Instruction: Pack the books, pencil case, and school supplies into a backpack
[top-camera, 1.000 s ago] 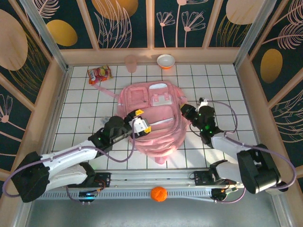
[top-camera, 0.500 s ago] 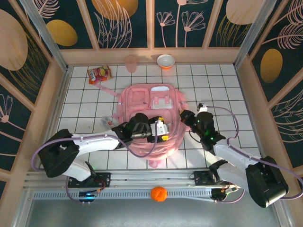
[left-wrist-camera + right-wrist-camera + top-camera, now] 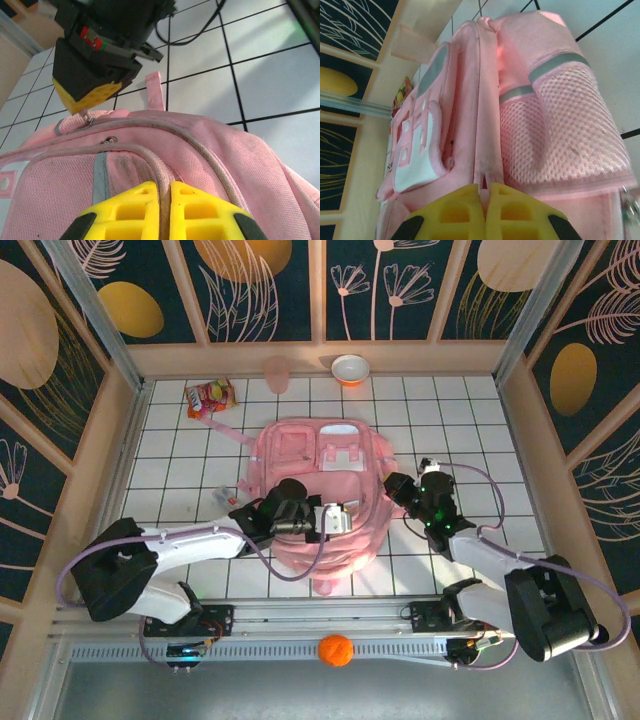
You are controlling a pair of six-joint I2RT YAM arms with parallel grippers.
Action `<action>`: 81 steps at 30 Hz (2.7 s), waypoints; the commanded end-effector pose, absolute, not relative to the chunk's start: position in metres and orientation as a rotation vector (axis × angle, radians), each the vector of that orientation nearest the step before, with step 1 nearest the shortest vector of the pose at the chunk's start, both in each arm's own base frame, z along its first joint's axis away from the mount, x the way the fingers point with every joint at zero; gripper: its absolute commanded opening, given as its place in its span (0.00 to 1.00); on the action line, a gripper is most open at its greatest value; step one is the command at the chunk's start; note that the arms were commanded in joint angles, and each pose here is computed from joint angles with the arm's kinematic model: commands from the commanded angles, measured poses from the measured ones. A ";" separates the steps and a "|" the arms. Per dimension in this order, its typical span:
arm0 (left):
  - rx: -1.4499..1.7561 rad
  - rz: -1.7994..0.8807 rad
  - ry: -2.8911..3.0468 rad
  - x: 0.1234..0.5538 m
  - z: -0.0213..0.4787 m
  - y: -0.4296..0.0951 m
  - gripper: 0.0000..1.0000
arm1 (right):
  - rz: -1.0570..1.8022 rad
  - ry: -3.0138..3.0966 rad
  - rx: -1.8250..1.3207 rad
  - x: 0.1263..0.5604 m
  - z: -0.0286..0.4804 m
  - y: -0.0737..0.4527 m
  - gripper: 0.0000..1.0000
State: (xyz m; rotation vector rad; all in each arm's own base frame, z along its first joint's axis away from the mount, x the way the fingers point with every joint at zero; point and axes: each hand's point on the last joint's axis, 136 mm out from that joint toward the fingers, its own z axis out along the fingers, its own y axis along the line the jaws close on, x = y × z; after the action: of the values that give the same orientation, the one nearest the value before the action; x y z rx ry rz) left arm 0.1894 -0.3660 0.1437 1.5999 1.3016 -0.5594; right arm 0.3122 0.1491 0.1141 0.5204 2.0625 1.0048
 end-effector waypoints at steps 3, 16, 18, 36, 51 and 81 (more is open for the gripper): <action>1.760 -0.747 1.094 0.138 0.148 -0.366 0.00 | 0.949 1.908 0.549 0.353 0.139 0.125 0.00; 1.694 -0.682 1.147 0.151 0.150 -0.363 0.00 | 0.974 1.959 0.505 0.398 0.127 0.134 0.00; 1.605 -0.632 1.192 0.165 0.155 -0.362 0.00 | 0.969 1.988 0.494 0.395 0.126 0.136 0.13; 1.312 -0.752 1.110 0.174 0.212 -0.326 0.00 | 0.859 1.796 -0.607 0.273 0.199 0.193 0.47; 1.351 -0.749 1.058 0.175 0.220 -0.329 0.00 | 1.100 1.693 -1.149 0.208 0.161 0.236 0.55; 1.339 -0.637 1.122 0.201 0.211 -0.334 0.00 | 1.060 1.679 -1.270 0.193 0.160 0.255 0.36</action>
State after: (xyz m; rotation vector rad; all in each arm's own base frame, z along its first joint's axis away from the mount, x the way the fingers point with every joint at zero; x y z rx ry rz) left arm 0.1850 -0.3262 0.1694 1.4241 1.2471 -0.7023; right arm 0.2041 0.2495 0.1483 -1.2693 1.7282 1.0000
